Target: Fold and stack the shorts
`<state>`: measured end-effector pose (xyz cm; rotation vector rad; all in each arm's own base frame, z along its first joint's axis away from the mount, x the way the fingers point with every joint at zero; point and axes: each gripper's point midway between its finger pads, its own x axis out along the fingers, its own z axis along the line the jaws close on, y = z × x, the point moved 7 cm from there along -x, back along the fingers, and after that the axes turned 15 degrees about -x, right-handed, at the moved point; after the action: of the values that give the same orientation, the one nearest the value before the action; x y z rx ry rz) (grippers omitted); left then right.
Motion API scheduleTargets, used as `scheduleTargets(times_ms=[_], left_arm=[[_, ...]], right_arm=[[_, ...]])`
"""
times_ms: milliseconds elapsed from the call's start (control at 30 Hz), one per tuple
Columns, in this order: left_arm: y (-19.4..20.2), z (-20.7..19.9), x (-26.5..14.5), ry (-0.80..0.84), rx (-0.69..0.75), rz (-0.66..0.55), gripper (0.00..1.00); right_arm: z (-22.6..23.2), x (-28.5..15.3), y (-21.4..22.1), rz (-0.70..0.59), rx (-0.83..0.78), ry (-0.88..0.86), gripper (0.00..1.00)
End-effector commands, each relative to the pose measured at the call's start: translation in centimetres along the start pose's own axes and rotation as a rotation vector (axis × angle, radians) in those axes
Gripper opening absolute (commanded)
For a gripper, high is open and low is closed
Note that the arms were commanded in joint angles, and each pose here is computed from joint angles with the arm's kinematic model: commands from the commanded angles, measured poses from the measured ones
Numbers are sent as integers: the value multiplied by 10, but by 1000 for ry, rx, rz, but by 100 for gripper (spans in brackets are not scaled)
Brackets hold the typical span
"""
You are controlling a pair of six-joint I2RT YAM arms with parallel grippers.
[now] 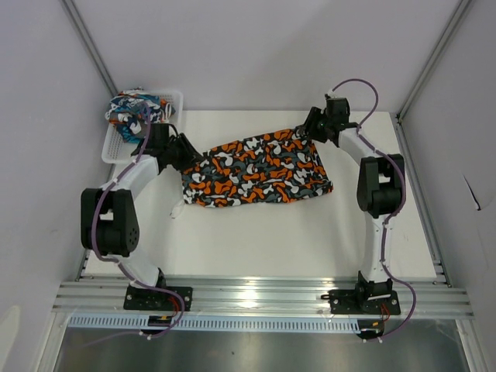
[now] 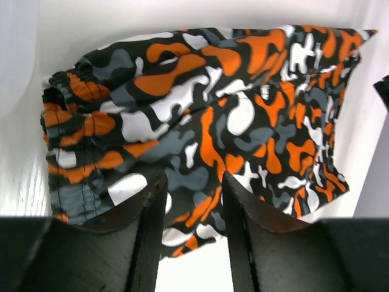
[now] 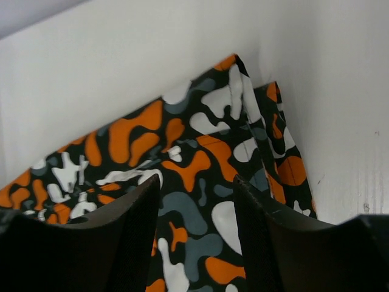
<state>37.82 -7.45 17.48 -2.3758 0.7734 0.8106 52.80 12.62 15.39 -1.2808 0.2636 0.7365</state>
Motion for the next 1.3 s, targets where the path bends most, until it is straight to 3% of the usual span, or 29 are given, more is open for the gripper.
scheduleTargets(times_ms=[0,400,800,900,933,1033,1267], left_arm=[[-18,-18,9,58,39,-41,43],[-37,15,52,-54,-50,-54,30],[-44,24,74,-67,-38,-32,23],[-46,22,76,-63,-33,-19,23],[-45,22,77,-65,-32,-16,22],[-45,21,77,-50,-21,-14,22],[-44,16,74,-24,2,-11,22]], right_arm=[[-3,13,-5,-7,13,-9,55],[-29,51,23,122,47,113,52],[-37,59,41,177,22,101,43],[-36,62,44,186,16,89,31],[-35,63,45,190,13,86,20],[-35,60,42,183,15,89,1],[-54,22,26,99,70,185,0]])
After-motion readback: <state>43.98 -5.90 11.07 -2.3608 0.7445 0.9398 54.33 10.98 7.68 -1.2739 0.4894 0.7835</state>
